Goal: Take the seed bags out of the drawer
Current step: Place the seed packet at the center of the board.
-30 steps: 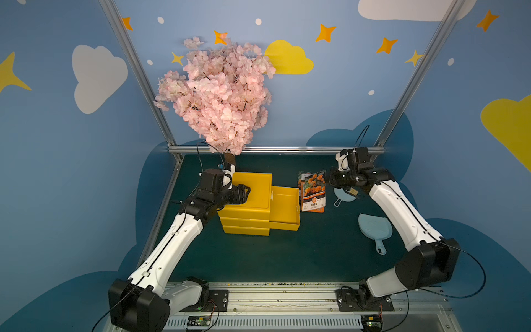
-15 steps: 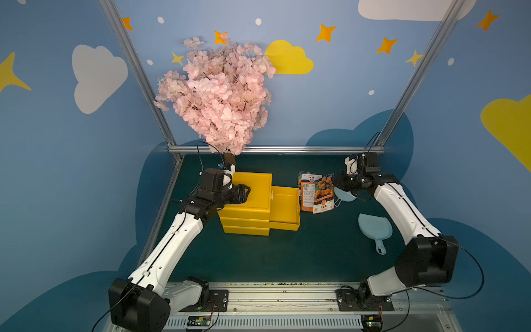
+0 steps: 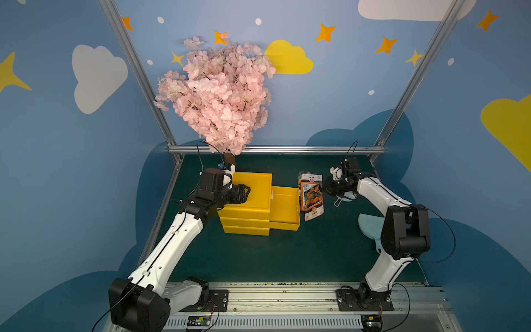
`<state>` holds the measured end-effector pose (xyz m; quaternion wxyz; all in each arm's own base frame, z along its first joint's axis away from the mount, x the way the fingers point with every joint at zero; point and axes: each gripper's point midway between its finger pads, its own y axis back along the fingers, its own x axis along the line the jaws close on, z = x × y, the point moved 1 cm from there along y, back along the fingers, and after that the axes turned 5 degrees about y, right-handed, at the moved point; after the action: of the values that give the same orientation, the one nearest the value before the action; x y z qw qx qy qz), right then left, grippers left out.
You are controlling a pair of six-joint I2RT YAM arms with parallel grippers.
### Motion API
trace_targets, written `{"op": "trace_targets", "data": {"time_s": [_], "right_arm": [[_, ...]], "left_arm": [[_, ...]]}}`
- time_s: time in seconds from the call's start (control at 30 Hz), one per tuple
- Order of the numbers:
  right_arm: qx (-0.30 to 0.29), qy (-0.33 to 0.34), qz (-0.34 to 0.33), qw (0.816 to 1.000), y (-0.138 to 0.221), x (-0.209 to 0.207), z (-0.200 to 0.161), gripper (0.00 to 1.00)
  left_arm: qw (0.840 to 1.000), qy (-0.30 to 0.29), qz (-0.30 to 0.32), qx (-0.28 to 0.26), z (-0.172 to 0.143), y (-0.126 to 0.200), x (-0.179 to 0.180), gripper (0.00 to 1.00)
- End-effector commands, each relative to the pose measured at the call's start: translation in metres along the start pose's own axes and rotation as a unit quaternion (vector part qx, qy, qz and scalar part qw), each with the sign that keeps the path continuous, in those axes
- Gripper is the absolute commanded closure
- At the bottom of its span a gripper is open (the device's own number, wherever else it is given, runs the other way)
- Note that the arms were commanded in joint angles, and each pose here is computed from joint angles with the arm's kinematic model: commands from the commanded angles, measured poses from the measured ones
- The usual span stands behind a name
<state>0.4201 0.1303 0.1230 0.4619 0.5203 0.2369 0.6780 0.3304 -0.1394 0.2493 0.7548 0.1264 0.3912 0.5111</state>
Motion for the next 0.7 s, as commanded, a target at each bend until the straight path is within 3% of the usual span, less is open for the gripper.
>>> {"op": "trace_targets", "data": {"time_s": [0.0,0.13,0.33,0.67], "right_arm": [[0.005,0.013,-0.030,0.999,-0.006,-0.016,-0.003,1.00],[0.018,0.017,-0.070,0.997,-0.010,-0.032,-0.006,1.00],[0.015,0.021,-0.126,0.992,0.003,-0.047,-0.007,0.74],[0.010,0.068,-0.067,0.995,0.025,0.008,-0.039,0.58]], "left_arm": [[0.982,0.055,0.080,0.163,-0.086,-0.010,0.042,0.33],[0.982,0.055,0.079,0.163,-0.086,-0.010,0.042,0.33],[0.982,0.064,0.075,0.162,-0.088,-0.014,0.043,0.33],[0.983,0.065,0.072,0.156,-0.086,-0.013,0.040,0.33]]}}
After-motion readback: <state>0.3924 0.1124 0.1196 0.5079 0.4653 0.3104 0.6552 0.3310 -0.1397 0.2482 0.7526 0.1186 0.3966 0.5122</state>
